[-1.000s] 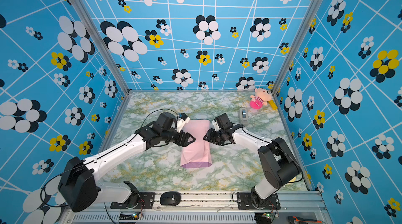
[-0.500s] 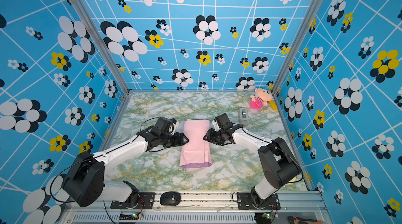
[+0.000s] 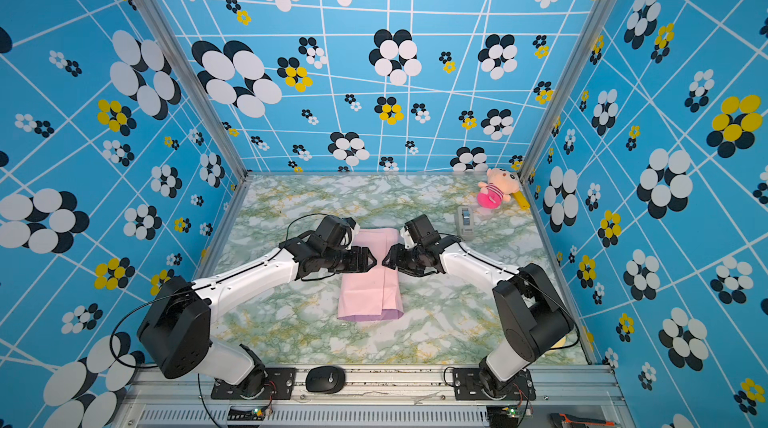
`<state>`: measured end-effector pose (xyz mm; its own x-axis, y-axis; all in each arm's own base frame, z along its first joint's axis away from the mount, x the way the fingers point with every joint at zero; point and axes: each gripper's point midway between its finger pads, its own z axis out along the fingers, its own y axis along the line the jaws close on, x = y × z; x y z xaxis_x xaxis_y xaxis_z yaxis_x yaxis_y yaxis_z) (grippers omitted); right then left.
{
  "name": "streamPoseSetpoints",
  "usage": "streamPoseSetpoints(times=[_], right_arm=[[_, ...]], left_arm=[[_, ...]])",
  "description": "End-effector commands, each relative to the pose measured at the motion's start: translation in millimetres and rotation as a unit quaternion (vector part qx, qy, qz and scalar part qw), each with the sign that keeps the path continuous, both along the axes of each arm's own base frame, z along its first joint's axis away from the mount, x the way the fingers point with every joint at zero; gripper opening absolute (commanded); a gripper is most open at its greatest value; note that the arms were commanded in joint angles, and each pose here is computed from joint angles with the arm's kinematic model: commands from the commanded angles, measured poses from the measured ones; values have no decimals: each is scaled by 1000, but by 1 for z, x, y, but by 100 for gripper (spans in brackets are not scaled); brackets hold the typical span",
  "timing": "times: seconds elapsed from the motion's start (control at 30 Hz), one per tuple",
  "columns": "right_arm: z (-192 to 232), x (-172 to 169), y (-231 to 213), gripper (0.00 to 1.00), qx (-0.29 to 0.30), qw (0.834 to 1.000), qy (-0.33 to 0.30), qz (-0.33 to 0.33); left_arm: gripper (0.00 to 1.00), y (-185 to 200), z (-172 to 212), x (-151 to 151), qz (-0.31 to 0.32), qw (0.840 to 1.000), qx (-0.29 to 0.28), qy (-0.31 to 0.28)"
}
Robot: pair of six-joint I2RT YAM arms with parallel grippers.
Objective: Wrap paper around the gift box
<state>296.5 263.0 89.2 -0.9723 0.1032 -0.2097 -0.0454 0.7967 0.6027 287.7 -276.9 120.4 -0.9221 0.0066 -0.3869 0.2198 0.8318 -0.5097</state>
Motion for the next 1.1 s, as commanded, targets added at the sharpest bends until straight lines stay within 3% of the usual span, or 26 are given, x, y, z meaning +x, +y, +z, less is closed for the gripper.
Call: streamPoseSetpoints(times=[0.0,0.17,0.3,0.37,0.43,0.63,0.83,1.07], right_arm=[[5,0,2,58,-13,1000,2,-4],[-16,0,-16,49,-80,996,14,-26],[-23,1,-14,45,-81,996,19,-20],[-17,1,-11,49,-70,997,13,-16],[-3,5,-9,61,-54,998,-7,-20],[22,1,8,77,17,1000,-26,4],[19,13,11,79,60,998,-13,-24],[11,16,8,83,25,1000,-4,-16]], left_arm=[[77,3,-6,0,-1,1000,25,0],[77,-7,-7,3,-3,1000,1,-3],[77,-8,-6,4,-5,1000,-3,-9],[77,-7,-11,4,-6,1000,4,-5],[77,-8,-16,3,-7,1000,5,0],[77,-9,-16,4,-3,1000,-2,-2],[76,-17,-14,1,-23,999,-20,-8],[76,-18,-21,-2,-24,999,-41,-11]])
